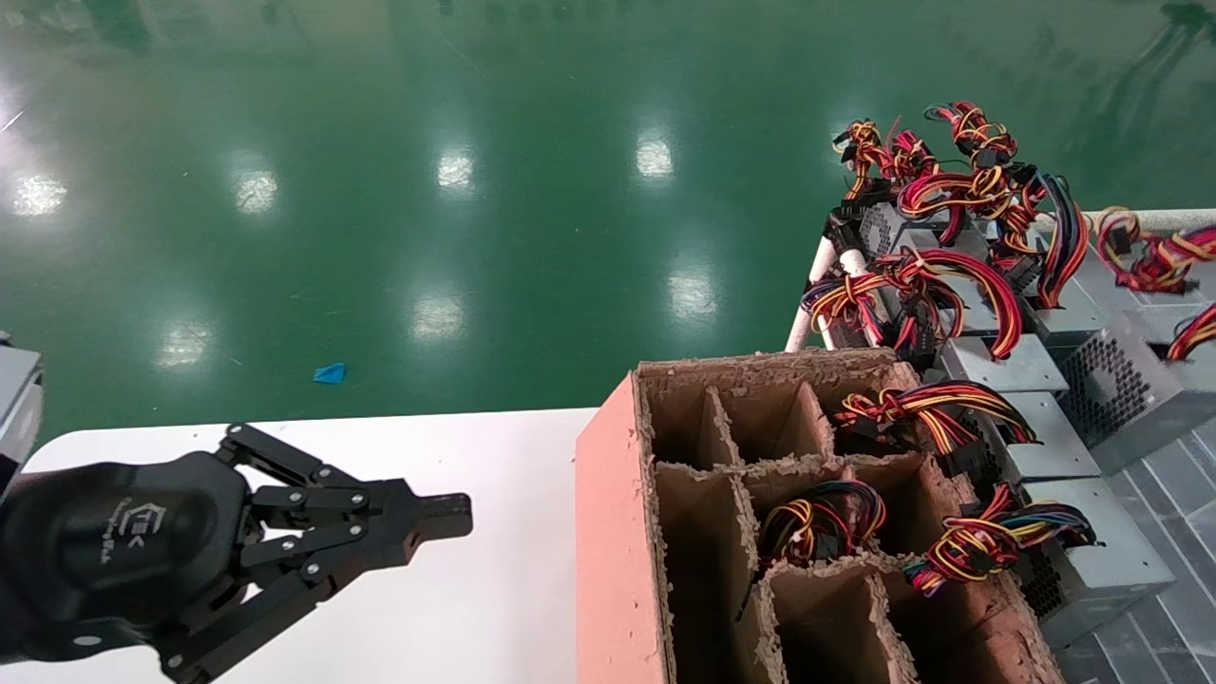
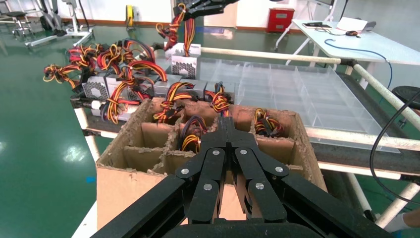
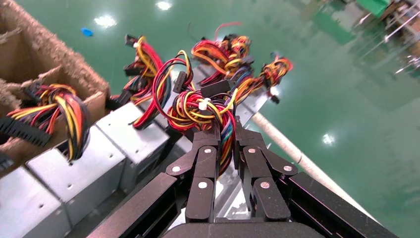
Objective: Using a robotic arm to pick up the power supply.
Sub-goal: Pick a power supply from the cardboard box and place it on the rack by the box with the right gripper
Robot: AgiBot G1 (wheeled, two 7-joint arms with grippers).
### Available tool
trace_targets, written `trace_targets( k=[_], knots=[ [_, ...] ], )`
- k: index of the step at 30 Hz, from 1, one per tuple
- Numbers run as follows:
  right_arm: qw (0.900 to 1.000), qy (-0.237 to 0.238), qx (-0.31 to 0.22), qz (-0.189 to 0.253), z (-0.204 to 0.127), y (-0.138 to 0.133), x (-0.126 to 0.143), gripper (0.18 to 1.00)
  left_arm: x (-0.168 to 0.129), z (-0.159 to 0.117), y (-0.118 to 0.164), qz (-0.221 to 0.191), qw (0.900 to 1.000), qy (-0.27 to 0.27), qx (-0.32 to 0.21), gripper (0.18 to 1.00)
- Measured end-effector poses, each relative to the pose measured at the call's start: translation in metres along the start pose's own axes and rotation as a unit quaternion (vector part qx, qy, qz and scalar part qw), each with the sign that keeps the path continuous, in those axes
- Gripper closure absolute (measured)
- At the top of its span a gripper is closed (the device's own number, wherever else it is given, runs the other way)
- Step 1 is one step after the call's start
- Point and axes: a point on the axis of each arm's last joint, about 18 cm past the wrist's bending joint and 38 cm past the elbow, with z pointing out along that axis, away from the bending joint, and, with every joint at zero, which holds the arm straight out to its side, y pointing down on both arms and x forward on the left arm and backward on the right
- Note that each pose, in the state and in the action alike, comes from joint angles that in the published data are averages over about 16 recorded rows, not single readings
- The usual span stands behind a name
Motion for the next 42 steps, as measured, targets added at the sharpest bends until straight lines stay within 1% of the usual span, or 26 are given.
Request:
trace_targets(
  k=[11,22,31,38,42],
  knots=[
    [0.999,-0.031,-0.018,0.002,0.014,0.007,-0.010,0.959,0.000,0.000,0.000,0.000,1.0000,0.000,0.000,0.993],
    [0.998,-0.060,-0.025,0.007,0.039,0.014,-0.022,0.959,0.000,0.000,0.000,0.000,1.0000,0.000,0.000,0.993],
    [0.997,-0.075,-0.021,0.000,0.049,0.008,-0.026,0.959,0.000,0.000,0.000,0.000,1.0000,0.000,0.000,0.993],
    [0.997,-0.077,-0.019,-0.006,0.048,0.001,-0.024,0.940,0.000,0.000,0.000,0.000,1.0000,0.000,0.000,0.993],
    [0.997,-0.079,-0.013,-0.011,0.046,-0.005,-0.023,0.910,0.000,0.000,0.000,0.000,1.0000,0.000,0.000,0.993]
  ],
)
